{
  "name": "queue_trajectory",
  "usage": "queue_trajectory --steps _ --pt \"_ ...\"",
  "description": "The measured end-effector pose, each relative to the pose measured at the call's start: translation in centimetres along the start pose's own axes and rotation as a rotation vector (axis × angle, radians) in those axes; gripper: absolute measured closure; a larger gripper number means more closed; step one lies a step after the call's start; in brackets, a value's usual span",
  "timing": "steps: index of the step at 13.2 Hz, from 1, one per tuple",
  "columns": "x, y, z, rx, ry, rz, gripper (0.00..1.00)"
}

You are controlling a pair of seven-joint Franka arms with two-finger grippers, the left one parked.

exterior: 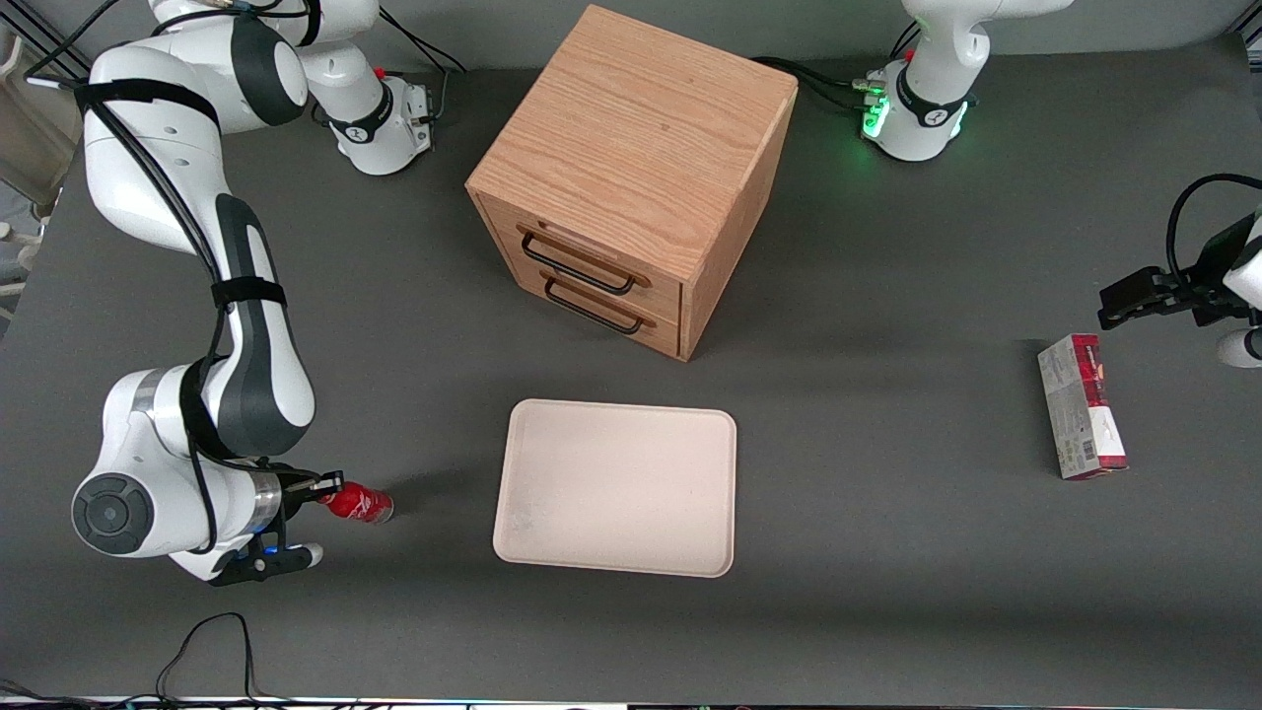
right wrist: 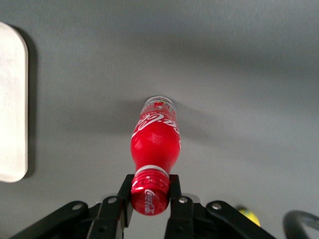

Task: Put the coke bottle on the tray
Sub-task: 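Close the right gripper around the bottle's cap end, then lift the bottle up off the table with the right gripper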

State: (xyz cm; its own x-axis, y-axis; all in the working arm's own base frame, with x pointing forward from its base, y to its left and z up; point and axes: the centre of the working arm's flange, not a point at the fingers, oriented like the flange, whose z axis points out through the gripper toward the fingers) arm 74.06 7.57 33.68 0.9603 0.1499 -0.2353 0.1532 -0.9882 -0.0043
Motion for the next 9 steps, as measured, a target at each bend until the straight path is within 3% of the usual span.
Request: queue_trajectory --steps 2,6,9 --pt "-2.1 -0.2 -2.6 0.004 -0.064 0.005 0.69" --pt "-8.1 -0.4 -11.9 0.005 -0.082 0.008 0.69" --pt "-13.1 -0.2 -18.2 -0.014 -0.071 0.016 0.69"
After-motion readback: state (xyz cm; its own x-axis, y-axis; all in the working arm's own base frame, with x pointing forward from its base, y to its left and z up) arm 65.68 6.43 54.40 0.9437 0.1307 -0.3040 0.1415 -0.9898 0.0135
